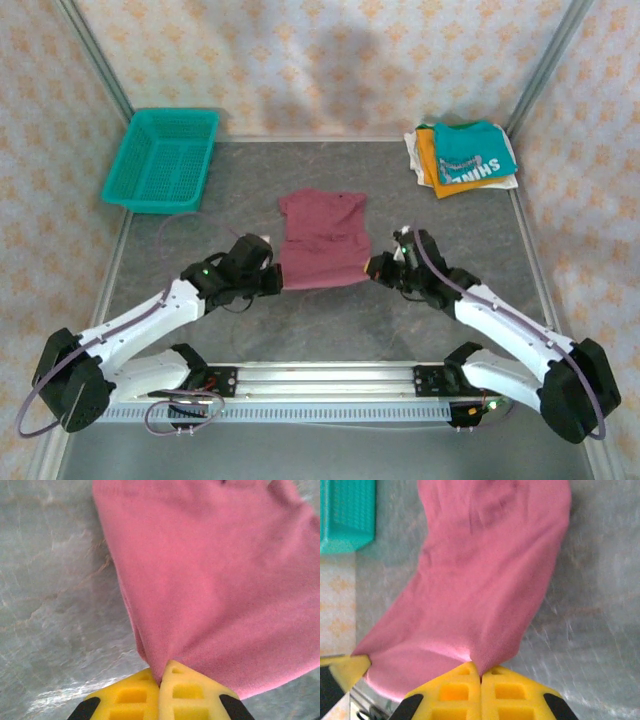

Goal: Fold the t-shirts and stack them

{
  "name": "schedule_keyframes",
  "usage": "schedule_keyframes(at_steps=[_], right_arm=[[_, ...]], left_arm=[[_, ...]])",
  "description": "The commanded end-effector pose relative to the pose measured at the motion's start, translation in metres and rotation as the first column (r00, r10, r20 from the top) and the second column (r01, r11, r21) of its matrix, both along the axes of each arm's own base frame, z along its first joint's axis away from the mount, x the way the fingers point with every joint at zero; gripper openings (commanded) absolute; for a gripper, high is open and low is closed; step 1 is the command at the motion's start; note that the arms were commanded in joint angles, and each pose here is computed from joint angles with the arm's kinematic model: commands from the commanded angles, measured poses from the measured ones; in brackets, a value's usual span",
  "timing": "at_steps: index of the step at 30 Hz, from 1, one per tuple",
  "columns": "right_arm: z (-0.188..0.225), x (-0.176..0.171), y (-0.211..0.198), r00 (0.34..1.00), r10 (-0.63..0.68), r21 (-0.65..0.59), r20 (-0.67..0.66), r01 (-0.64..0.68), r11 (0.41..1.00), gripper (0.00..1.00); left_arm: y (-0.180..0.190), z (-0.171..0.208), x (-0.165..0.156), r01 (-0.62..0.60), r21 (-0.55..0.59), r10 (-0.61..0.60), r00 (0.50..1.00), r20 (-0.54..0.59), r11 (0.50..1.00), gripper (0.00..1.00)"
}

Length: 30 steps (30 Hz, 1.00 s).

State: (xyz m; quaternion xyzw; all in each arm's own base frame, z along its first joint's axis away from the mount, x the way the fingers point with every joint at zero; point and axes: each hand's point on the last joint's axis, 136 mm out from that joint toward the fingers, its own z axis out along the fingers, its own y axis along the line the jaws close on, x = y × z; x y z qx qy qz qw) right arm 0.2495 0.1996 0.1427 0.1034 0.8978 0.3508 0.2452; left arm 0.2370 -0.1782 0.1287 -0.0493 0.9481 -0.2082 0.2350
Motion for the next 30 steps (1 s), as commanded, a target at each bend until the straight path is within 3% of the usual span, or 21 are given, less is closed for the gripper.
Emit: schedule_keyframes(at_steps=[1, 4, 9, 26, 27, 28, 29, 30], right_arm=[[0.02, 0.034, -0.019, 0.994, -0.098, -0.077, 0.048, 0.102, 0.992, 0.0], [0.045, 0.064, -0.02, 0.99, -0.107, -0.103, 0.097, 0.117, 0.988, 0.0], [0.064, 0.111, -0.01, 0.991, -0.076, -0.15, 0.112, 0.092, 0.984, 0.0], [0.034, 0.244, -0.017, 0.988, -0.134, -0.18, 0.07, 0.145, 0.973, 0.0], [0.032, 0.254, -0.017, 0.988, -0.138, -0.175, 0.07, 0.148, 0.973, 0.03], [0.028, 0.267, -0.015, 0.988, -0.137, -0.167, 0.067, 0.147, 0.975, 0.11], [0.023, 0.279, -0.016, 0.988, -0.145, -0.168, 0.054, 0.152, 0.974, 0.24], [0.021, 0.288, -0.016, 0.988, -0.149, -0.169, 0.035, 0.153, 0.974, 0.33]], left_arm=[[0.017, 0.028, 0.028, -0.075, 0.037, 0.074, 0.997, 0.035, 0.996, 0.0], [0.024, 0.052, 0.066, -0.127, -0.037, 0.129, 0.989, 0.074, 0.991, 0.0], [0.022, 0.074, 0.118, -0.104, 0.014, 0.101, 0.987, 0.121, 0.994, 0.0], [0.03, 0.041, 0.256, -0.101, 0.113, 0.095, 0.994, 0.057, 0.988, 0.0], [0.034, 0.038, 0.266, -0.12, 0.134, 0.113, 0.992, 0.063, 0.984, 0.0], [0.038, 0.033, 0.278, -0.138, 0.153, 0.129, 0.989, 0.066, 0.979, 0.1], [0.042, 0.029, 0.291, -0.155, 0.17, 0.146, 0.987, 0.063, 0.973, 0.29], [0.046, 0.025, 0.301, -0.172, 0.189, 0.164, 0.985, 0.055, 0.967, 0.4]])
